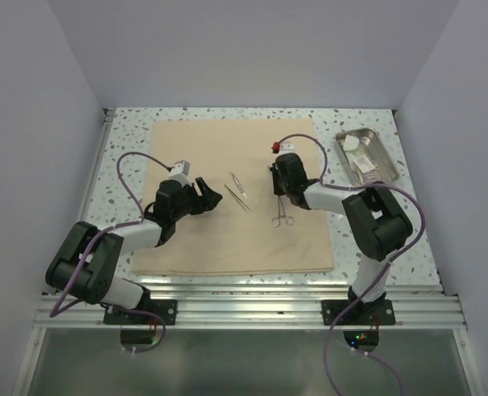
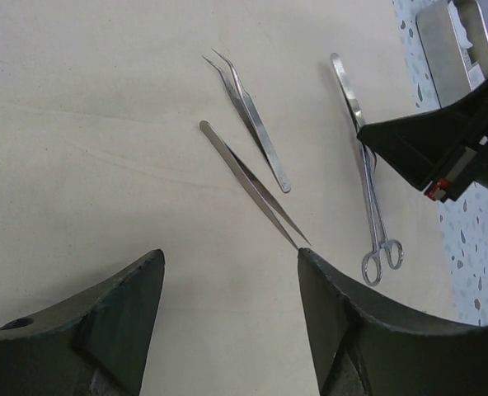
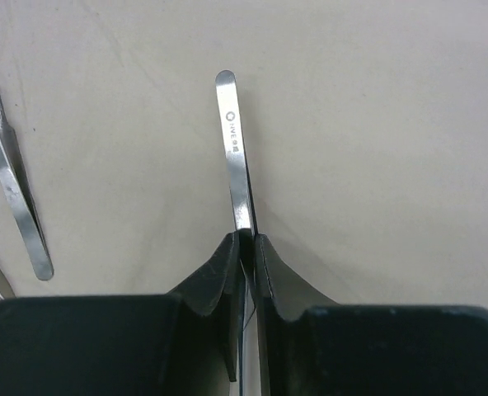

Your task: Prepare the surgical pack

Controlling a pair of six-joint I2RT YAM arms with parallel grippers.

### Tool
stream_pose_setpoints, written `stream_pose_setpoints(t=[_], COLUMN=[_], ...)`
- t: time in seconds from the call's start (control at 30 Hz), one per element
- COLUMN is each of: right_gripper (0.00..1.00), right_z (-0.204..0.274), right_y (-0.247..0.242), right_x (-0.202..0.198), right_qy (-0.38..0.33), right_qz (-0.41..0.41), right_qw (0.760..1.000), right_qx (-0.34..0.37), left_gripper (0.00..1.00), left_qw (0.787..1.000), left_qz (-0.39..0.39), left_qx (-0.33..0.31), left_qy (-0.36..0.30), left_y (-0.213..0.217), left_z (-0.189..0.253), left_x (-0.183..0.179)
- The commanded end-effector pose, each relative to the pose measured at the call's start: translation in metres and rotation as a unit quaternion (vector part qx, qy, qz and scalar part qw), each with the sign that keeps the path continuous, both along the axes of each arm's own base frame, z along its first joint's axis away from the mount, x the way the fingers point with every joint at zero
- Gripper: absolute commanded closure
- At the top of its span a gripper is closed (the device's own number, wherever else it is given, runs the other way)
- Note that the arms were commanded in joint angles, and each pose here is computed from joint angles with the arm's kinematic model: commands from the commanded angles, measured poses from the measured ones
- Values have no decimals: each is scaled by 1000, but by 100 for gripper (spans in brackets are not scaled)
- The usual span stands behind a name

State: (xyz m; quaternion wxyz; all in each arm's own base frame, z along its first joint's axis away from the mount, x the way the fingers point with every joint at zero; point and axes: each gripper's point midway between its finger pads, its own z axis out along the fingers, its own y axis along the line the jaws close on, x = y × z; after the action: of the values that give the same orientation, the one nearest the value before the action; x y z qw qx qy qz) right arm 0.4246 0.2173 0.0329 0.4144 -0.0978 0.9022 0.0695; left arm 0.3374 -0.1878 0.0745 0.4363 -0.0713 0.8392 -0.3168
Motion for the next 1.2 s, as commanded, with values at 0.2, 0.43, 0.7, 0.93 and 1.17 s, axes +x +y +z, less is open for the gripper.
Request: stream_pose_setpoints(t=[0.2,0.43,0.7,0.93,1.17], right_gripper=[91,91,94,100,100], right_z=[88,91,115,104,101], right_y=[-35,-22,-79,-181,-265], right_x=[12,14,15,30,43], right_qy=[-180,-177,-187,-68,1], right_qz=[-113,-69,-178,-269,-331], right_qw=[975,981,964,957,934], right_qx=[61,41,-69,-85,-136], left_gripper=[30,30,30,30,30], left_qw=[999,999,999,999,999], left_qz=[-14,-16,-15,-18,-23], left_qx=[0,-1,-1,-1,-7], left_qy=[-31,-30,-35,-36,-38], left_y=[-7,-8,-8,-10,-11], left_z=[17,17,20,22,25], left_x=[10,10,9,8,6])
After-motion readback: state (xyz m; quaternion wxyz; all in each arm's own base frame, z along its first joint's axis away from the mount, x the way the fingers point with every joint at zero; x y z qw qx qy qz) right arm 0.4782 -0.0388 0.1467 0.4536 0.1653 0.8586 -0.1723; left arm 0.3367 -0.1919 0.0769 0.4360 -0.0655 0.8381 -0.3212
